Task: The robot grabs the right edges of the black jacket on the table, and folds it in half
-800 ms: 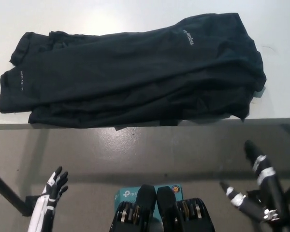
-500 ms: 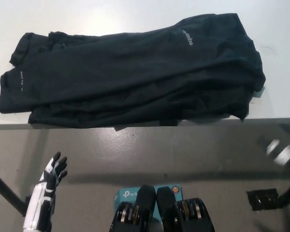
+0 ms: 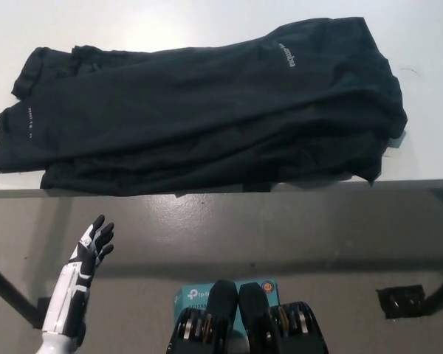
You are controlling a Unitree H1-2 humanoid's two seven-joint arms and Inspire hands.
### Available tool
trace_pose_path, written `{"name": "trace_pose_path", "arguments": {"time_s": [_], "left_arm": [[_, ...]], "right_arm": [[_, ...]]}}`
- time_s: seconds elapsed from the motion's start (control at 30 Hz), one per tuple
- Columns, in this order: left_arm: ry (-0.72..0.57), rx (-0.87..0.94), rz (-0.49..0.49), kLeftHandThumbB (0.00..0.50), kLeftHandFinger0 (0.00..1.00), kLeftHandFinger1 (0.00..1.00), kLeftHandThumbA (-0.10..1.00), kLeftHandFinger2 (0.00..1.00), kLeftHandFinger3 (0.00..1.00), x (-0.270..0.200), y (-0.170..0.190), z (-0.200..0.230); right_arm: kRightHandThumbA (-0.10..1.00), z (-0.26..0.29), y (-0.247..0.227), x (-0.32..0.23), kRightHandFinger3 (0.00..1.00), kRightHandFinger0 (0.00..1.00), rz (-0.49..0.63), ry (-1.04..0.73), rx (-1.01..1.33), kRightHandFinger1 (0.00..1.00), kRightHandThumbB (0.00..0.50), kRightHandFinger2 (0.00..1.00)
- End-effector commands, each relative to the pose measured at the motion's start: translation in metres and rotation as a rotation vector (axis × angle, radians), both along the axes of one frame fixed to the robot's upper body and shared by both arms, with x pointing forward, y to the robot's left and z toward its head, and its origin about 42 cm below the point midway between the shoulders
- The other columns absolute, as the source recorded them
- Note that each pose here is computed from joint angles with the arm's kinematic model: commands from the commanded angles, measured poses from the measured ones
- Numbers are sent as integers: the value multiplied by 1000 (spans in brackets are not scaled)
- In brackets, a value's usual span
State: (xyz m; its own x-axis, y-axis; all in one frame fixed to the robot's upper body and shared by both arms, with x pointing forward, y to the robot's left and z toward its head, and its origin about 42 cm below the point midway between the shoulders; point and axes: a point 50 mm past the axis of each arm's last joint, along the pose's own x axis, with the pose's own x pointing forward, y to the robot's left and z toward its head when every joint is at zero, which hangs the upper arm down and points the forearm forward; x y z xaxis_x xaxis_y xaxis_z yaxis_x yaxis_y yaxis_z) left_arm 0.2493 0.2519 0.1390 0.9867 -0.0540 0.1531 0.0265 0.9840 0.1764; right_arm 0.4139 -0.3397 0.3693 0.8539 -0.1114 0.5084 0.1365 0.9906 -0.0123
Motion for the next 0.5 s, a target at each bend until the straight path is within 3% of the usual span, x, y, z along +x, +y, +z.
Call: {"name": "trace_pose_path", "arguments": {"time_s": [0.0, 0.1, 0.23, 0.47], "left_arm": [[-38, -1, -31, 134, 1000, 1000, 1000, 1000, 1000, 0, 8, 8], [-25, 8, -20, 149, 1000, 1000, 1000, 1000, 1000, -8, 5, 1], [-33, 10, -21, 142, 1000, 1000, 1000, 1000, 1000, -7, 6, 0], [-20, 9, -11, 137, 1000, 1000, 1000, 1000, 1000, -7, 6, -3]], "right_arm": [[968, 31, -4, 67, 1000, 1000, 135, 212, 141, 1000, 253, 1000], [1000, 23, -1, 101, 1000, 1000, 150, 332, 146, 1000, 252, 1000], [1000, 22, 1, 110, 1000, 1000, 176, 351, 164, 1000, 253, 1000], [1000, -7, 4, 147, 1000, 1000, 194, 500, 236, 1000, 216, 1000]]}}
